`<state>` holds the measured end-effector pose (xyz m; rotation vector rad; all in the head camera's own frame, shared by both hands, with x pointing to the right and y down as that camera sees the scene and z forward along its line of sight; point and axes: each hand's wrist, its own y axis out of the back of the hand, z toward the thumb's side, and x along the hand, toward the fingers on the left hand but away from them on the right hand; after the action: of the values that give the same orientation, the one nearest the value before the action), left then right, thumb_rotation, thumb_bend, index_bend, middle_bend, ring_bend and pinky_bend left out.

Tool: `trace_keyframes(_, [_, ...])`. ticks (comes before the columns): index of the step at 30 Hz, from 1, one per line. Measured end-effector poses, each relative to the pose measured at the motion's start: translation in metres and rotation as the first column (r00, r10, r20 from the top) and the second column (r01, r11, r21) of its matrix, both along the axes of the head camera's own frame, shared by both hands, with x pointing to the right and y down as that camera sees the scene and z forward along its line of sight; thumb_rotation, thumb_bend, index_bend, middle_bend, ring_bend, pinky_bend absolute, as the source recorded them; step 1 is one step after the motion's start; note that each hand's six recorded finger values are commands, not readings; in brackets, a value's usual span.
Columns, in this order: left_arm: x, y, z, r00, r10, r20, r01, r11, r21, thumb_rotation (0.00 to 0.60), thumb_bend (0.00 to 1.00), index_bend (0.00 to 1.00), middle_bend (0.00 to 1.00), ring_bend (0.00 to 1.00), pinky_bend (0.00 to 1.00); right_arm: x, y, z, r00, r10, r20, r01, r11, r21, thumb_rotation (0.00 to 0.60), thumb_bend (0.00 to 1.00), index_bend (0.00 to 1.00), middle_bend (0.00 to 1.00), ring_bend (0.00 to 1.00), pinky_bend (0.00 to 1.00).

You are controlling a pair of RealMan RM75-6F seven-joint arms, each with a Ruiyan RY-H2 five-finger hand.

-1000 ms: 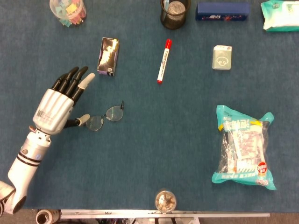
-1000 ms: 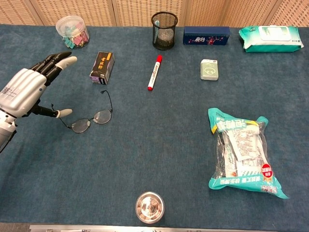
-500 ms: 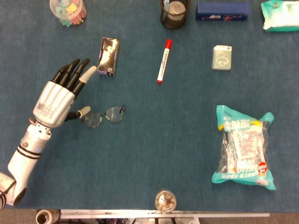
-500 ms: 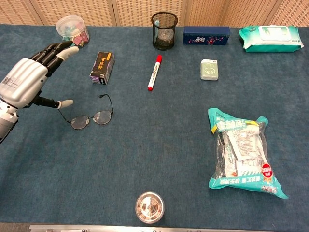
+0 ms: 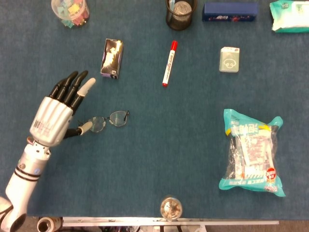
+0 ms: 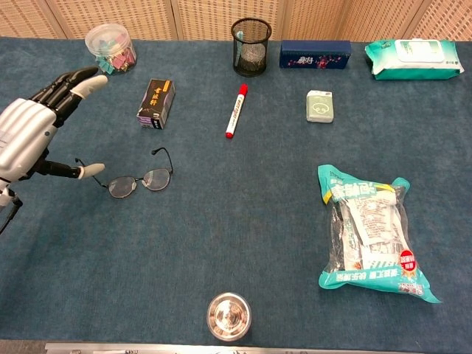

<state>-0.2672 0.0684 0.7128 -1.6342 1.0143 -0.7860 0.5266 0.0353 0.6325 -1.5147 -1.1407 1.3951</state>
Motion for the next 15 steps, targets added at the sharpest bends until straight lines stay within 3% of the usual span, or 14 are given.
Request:
trace_keyframes(8, [-0.017,0.018,-0.019,0.997,-0.045,0.066,0.047,0.998,-0.030,0.600,0.05,0.00,0.00,0.00,0.17,-0.001,-0.002,-0.006,1.000,-0.012,0.006,0.012,1.000,0.015,0.600,0.37,0.31,0.33,0.26,0.36])
trace_keyframes(15, [-0.032,0.026,-0.021,0.991,-0.082,0.103,0.089,0.994,-0.062,0.600,0.27,0.00,0.00,0.00,0.17,-0.004,-0.003,-0.007,1.000,-0.021,0.007,0.021,1.000,0.021,0.600,0.37,0.31,0.33,0.26,0.36])
